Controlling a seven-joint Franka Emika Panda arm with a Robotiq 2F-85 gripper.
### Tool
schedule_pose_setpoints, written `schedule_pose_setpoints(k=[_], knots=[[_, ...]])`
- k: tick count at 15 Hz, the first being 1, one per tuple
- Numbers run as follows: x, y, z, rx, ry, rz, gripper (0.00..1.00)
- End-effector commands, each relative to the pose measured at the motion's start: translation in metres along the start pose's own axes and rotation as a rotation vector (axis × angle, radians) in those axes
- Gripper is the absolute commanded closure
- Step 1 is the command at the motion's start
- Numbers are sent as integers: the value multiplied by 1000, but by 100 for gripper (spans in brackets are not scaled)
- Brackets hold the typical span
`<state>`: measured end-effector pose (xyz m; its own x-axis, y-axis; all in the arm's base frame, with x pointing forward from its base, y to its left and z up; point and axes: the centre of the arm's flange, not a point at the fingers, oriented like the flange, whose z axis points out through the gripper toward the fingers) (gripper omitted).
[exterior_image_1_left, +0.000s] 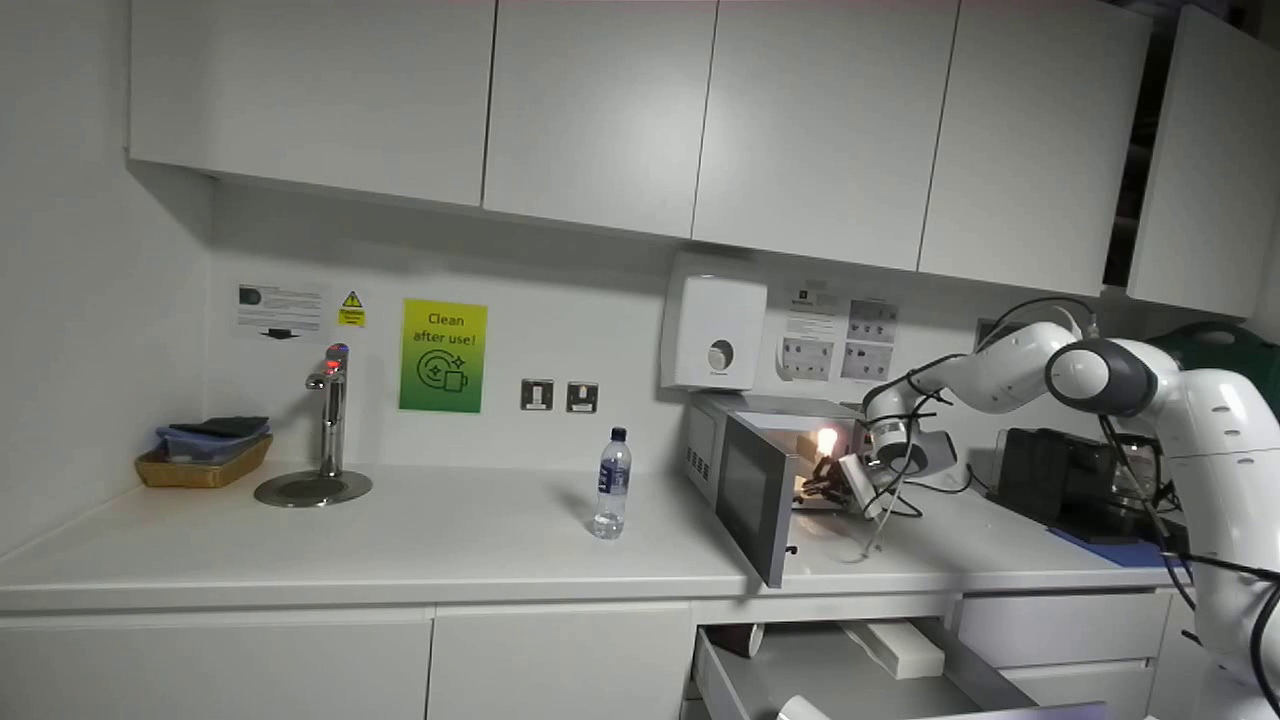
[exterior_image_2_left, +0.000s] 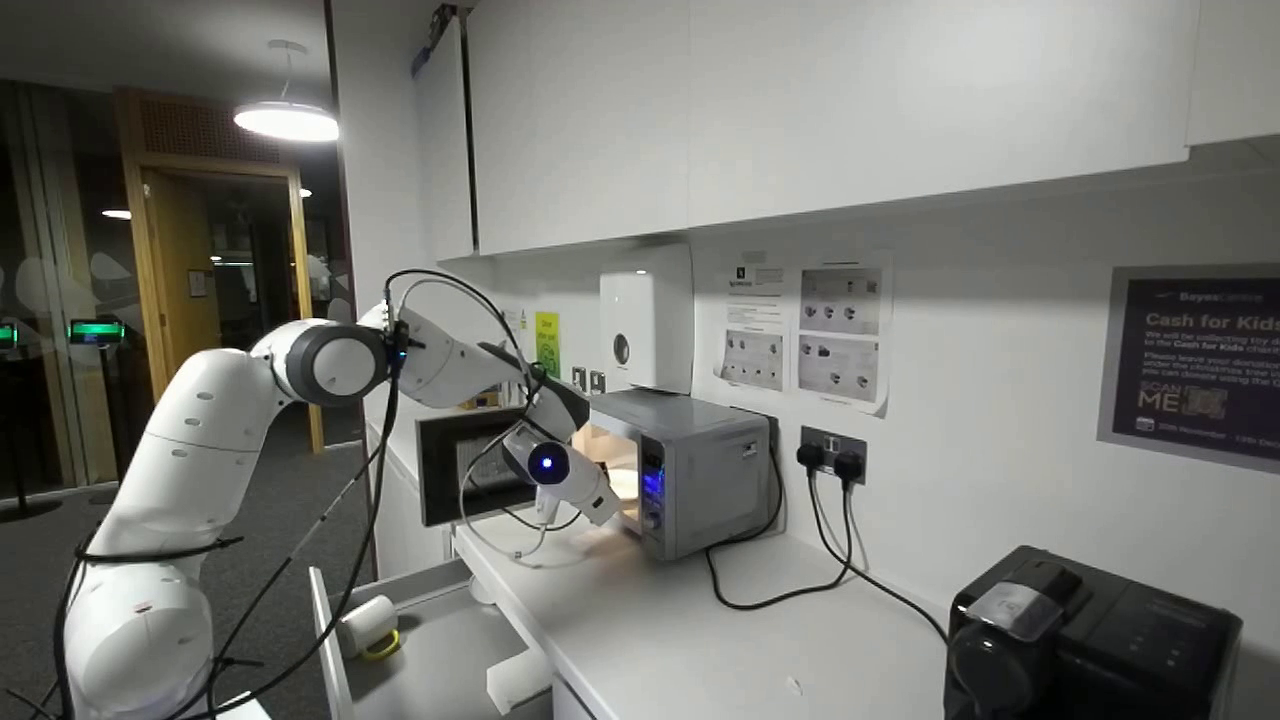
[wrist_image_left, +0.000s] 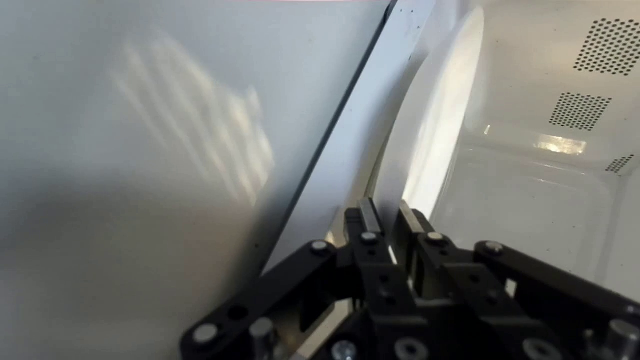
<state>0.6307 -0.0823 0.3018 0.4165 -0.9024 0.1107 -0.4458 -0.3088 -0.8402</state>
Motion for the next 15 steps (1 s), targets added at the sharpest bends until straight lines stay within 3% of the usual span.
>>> schedule_pose_setpoints(k=[1, 8, 15], knots=[[5, -11, 1, 21, 40, -10, 55], [7, -20, -2, 35, 42, -13, 2], [-3, -23, -13, 37, 18, -8, 0]])
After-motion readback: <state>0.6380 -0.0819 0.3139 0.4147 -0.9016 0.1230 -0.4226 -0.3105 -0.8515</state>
